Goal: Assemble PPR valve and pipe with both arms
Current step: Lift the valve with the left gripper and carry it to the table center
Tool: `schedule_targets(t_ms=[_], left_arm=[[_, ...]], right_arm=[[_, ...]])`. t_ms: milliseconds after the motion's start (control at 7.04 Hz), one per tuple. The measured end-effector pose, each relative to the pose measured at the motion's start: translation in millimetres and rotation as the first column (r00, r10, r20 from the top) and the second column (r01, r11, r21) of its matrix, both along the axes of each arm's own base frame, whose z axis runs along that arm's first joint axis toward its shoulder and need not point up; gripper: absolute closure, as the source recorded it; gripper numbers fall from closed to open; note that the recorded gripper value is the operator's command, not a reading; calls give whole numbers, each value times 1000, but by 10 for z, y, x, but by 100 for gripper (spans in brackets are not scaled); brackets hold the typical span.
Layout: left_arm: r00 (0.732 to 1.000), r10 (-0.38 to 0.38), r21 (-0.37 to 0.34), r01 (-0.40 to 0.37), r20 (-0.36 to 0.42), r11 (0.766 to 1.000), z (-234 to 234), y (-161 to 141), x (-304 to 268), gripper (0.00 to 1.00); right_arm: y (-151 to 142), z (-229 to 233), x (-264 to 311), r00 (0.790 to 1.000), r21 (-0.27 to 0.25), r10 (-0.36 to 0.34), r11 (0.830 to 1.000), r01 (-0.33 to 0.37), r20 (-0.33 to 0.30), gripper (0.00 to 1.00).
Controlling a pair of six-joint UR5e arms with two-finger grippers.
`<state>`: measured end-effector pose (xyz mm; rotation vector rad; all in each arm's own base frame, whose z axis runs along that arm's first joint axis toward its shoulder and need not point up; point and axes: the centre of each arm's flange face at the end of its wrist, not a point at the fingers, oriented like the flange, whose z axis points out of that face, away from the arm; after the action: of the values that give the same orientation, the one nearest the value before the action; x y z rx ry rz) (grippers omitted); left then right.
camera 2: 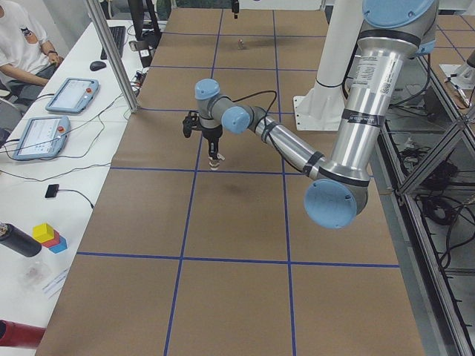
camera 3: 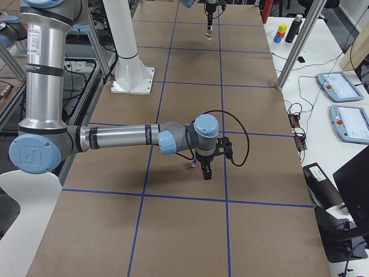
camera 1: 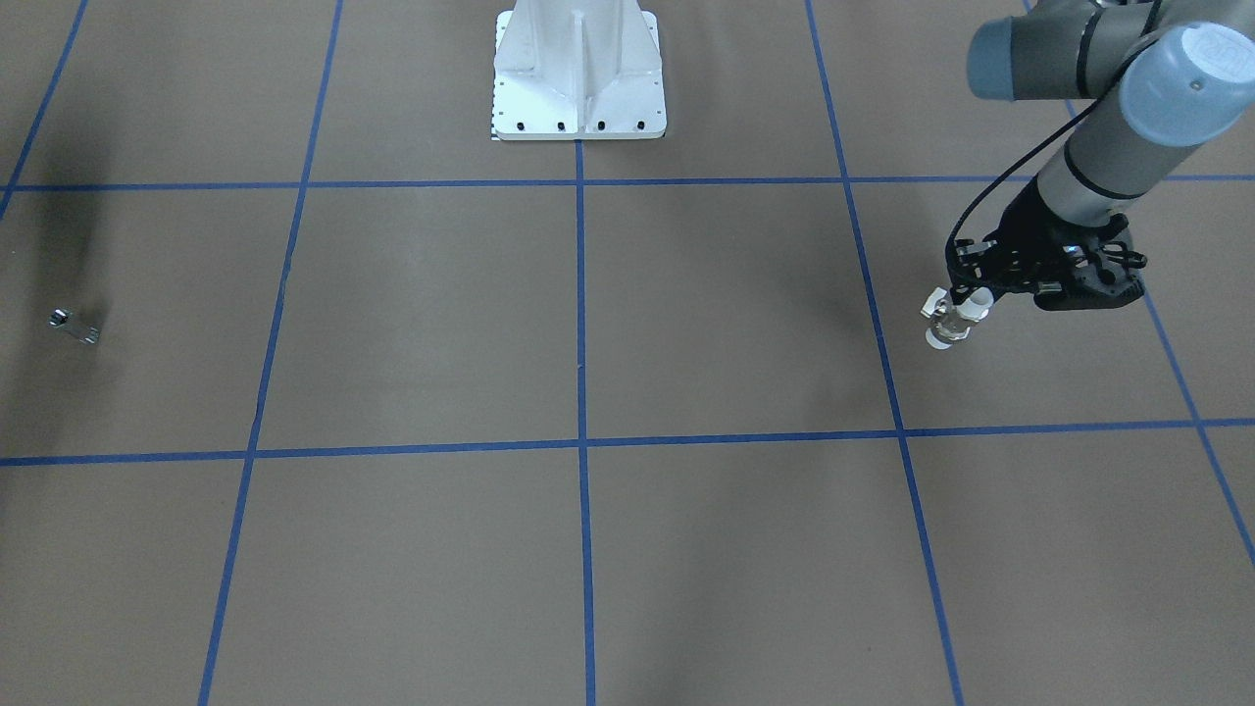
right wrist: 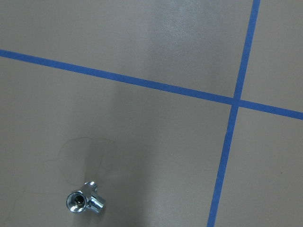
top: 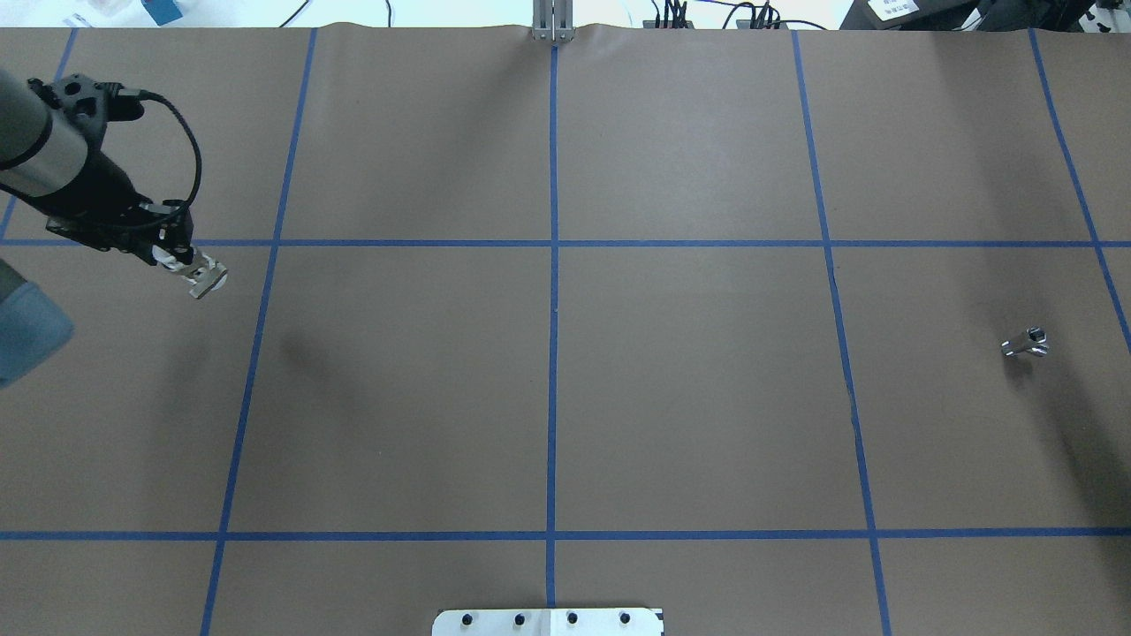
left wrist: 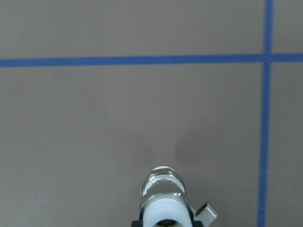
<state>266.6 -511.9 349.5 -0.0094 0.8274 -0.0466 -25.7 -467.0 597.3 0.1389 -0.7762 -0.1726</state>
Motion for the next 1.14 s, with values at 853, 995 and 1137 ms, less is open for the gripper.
schedule_targets(t_ms=[853,995,1137], left_arm=[[1000,-23,-124,20,-15,992,-2202,127,2521,100],[1000,-23,-134,22,-6,991,-2411,95,2809,100],[1000,-22,-134,22,0,991,-2493,135,3030,100]], right_arm=[[4,8,-1,1000,-3,-1,1000,1,2,0],[10,14,0,1000,-4,-1,1000,1,2,0],[12,13,0,1000,-4,-1,1000,1,2,0]])
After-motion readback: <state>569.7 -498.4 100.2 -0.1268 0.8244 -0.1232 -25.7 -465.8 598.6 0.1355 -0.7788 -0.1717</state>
